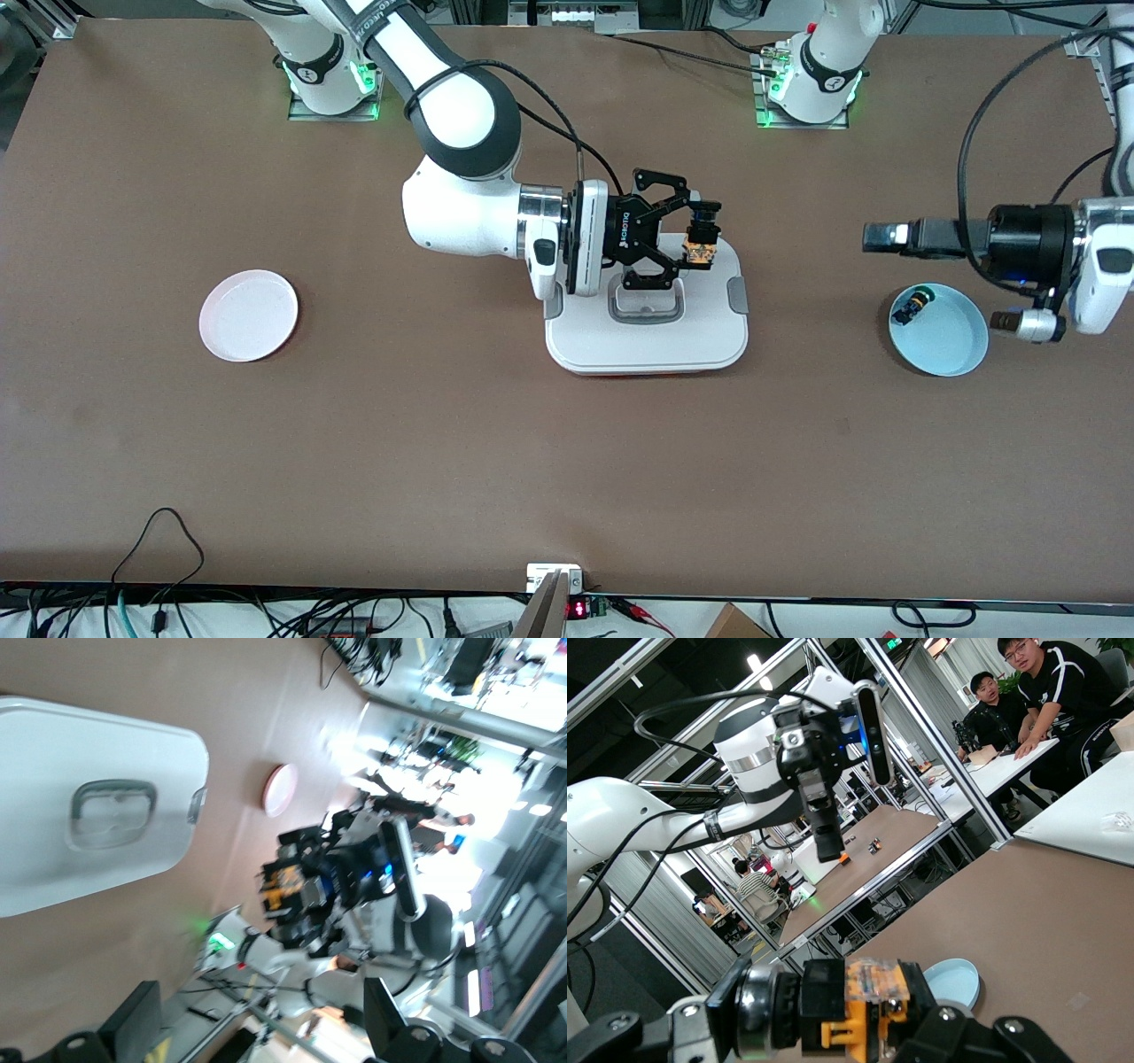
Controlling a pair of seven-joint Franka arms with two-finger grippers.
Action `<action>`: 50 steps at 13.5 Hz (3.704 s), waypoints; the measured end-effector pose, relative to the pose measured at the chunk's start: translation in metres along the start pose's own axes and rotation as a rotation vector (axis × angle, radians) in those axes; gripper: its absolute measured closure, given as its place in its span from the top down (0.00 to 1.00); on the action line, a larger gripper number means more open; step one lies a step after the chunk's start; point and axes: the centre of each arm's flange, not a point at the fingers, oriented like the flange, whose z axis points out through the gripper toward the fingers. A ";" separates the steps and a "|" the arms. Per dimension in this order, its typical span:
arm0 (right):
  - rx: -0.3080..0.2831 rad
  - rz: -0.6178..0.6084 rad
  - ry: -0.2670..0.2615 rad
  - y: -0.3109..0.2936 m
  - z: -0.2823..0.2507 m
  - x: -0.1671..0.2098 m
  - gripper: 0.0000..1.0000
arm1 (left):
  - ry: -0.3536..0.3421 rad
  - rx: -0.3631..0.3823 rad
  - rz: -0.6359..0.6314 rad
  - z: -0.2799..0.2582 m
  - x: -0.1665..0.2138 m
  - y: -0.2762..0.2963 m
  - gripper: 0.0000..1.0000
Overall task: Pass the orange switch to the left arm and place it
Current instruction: 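Reach the left gripper to the switch while the right gripper holds it, then close the left gripper on the switch while the right gripper opens, then carry the switch to the blue plate while the right gripper withdraws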
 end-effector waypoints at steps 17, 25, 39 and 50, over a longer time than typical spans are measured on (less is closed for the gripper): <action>0.000 -0.001 -0.001 0.000 0.001 -0.001 0.72 | -0.090 -0.353 -0.206 0.168 0.004 -0.057 0.90; -0.002 -0.007 0.014 0.000 0.000 0.003 0.72 | -0.084 -0.355 -0.189 0.170 0.000 -0.063 0.35; 0.094 -0.069 0.057 0.037 -0.093 0.071 1.00 | -0.061 -0.357 -0.177 0.162 0.003 -0.062 0.35; -0.089 -0.161 -0.336 0.083 -0.387 0.085 1.00 | 0.053 0.439 0.208 0.091 0.024 -0.032 0.35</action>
